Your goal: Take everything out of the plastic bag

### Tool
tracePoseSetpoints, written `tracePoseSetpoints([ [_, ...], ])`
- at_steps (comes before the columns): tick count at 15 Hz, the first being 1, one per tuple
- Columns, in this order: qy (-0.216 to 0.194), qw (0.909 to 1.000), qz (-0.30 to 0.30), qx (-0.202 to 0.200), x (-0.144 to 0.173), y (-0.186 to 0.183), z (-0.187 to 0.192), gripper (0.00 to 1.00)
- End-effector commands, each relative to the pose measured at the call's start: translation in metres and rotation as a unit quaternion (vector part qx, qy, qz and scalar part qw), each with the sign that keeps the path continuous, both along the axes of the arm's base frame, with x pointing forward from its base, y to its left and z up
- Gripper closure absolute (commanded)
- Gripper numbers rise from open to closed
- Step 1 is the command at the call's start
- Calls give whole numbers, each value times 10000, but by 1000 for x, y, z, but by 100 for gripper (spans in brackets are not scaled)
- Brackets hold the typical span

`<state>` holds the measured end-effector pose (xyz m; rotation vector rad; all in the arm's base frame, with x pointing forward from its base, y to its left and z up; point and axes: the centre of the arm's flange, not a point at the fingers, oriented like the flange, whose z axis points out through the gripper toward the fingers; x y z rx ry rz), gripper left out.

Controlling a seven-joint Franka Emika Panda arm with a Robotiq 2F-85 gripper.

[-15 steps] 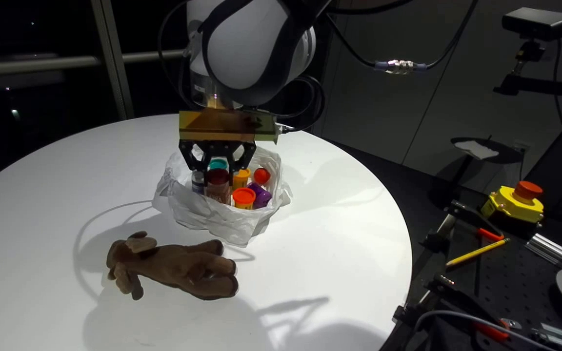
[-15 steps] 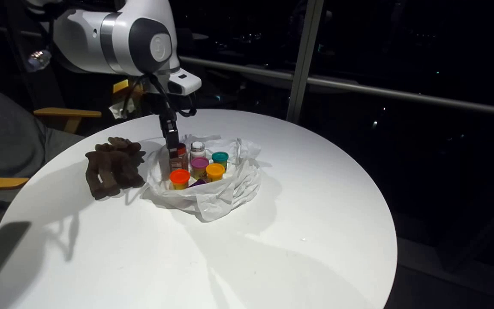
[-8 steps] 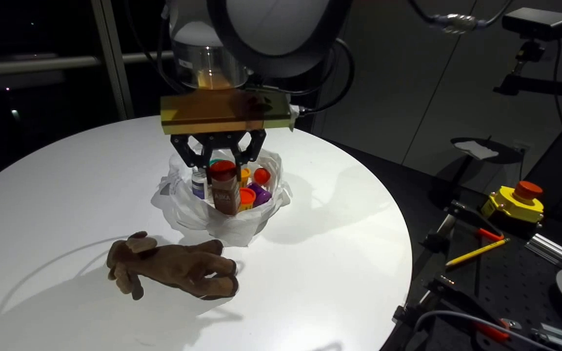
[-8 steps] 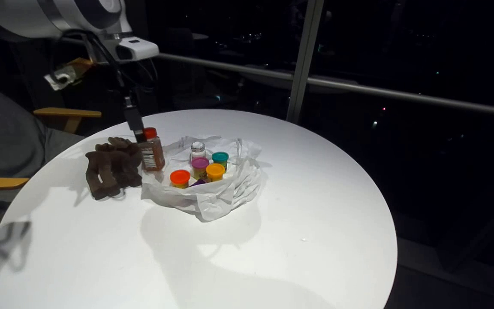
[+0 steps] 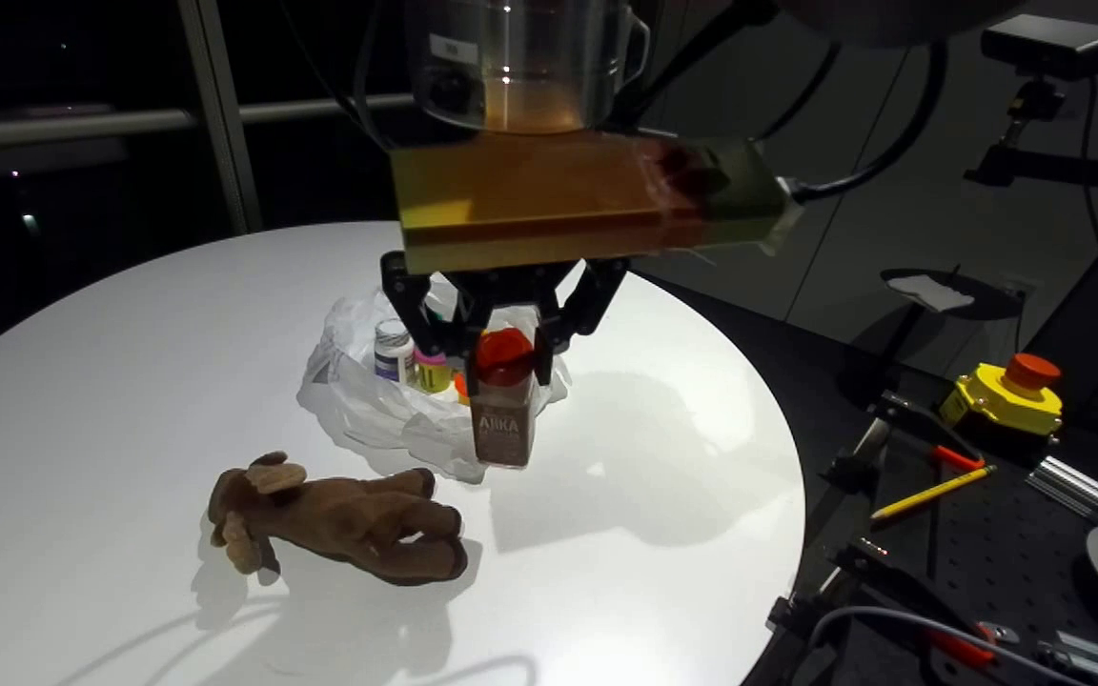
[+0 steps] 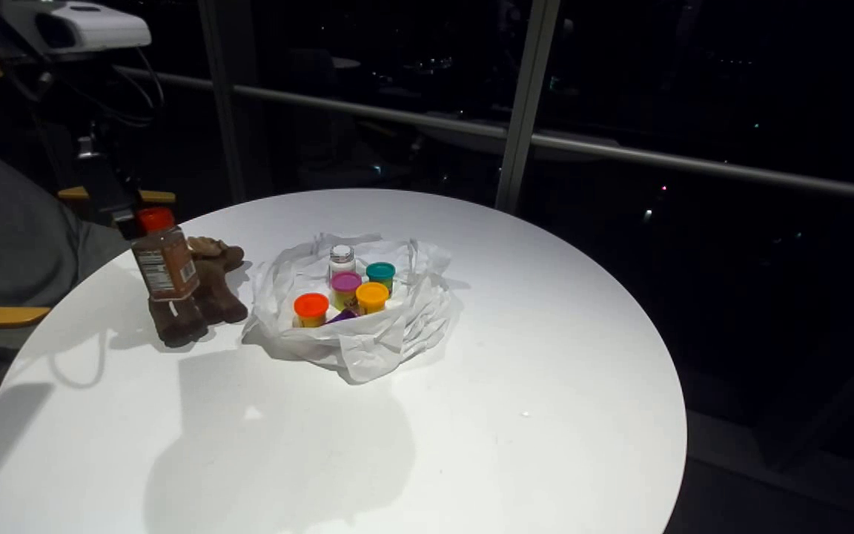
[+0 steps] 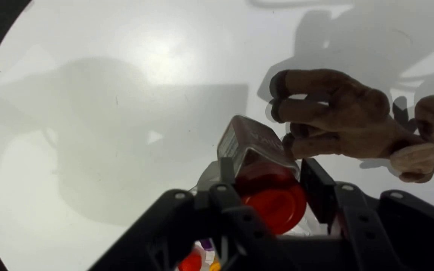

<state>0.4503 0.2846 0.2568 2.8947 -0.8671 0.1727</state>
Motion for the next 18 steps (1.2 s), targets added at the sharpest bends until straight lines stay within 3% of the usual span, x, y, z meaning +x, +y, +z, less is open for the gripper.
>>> tracePoseSetpoints([
  [1, 21, 9978, 304, 583, -27, -6, -18, 77],
  [6, 295, 9918, 828, 923, -29, 13, -68, 77],
  [9, 631, 9883, 1046, 916, -33, 24, -88, 77],
  [13, 777, 9860, 1194, 865, -34, 30, -97, 77],
  [14, 760, 9868, 1175, 811, -34, 29, -95, 27],
  [15, 738, 9874, 1150, 798, -33, 27, -92, 27],
  [18, 611, 9902, 1034, 710, -28, 17, -77, 6],
])
